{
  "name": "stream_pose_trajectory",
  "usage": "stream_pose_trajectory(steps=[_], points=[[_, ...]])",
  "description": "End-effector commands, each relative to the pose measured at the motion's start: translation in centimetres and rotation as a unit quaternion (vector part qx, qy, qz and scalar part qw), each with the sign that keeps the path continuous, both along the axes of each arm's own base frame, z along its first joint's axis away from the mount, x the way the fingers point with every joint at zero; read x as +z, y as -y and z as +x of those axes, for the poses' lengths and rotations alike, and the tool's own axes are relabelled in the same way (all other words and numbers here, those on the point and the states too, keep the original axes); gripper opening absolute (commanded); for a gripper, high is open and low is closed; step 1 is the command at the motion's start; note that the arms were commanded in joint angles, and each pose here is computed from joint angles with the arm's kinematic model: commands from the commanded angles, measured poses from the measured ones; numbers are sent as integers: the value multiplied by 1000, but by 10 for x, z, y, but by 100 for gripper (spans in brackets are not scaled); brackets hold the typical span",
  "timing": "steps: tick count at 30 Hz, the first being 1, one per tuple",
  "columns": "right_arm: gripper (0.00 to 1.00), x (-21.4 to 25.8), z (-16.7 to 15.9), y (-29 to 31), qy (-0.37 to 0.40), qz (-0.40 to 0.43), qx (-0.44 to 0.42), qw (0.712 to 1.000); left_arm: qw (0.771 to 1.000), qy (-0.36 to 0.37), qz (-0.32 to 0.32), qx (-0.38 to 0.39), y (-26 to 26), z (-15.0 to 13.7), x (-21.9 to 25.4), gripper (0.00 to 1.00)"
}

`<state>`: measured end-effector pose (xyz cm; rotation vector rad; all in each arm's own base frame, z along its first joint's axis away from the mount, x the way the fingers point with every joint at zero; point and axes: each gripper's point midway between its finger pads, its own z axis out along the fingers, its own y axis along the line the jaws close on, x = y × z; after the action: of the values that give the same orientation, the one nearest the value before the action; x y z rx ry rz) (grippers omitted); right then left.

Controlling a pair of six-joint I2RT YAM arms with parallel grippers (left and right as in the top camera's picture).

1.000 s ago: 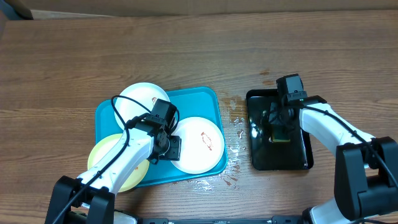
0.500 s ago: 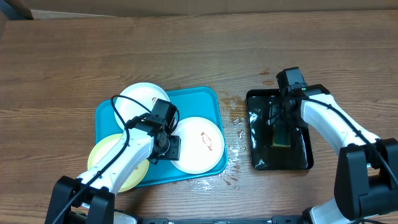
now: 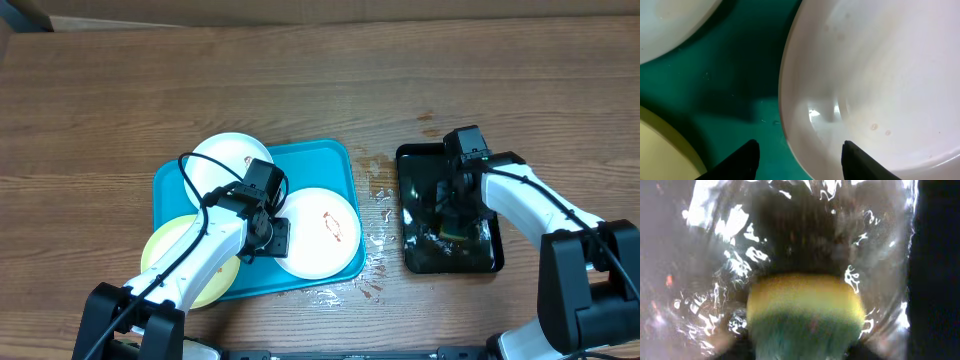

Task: Clean dirty plates on tray and stack at the side
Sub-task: 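Grasp the green sponge with the right gripper and dip it in water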

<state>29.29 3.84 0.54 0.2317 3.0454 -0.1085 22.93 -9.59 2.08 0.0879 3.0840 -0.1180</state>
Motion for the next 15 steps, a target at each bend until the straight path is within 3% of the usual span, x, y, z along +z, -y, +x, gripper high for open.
stream_pose_trajectory(steps=[1,7,9,10,11,13,15], points=[[96,13,5,-2,-5,6,-2,1000,1000,5,5,-1,-2,5,2,55],[96,7,-29,-8,-70,29,-13,997,1000,5,5,11,-2,6,2,55],[91,1,-32,-9,-69,33,-14,997,1000,7,4,13,-1,7,2,55],[85,-2,-33,-8,-68,33,-14,997,1000,8,3,13,-1,7,2,55],[68,-5,-33,-8,-67,33,-14,997,1000,8,3,13,-1,7,2,55],[4,-9,-36,-8,-67,34,-14,997,1000,8,3,12,-1,7,2,54],[4,-10,-37,-8,-68,33,-14,997,1000,6,4,12,-2,6,2,54]])
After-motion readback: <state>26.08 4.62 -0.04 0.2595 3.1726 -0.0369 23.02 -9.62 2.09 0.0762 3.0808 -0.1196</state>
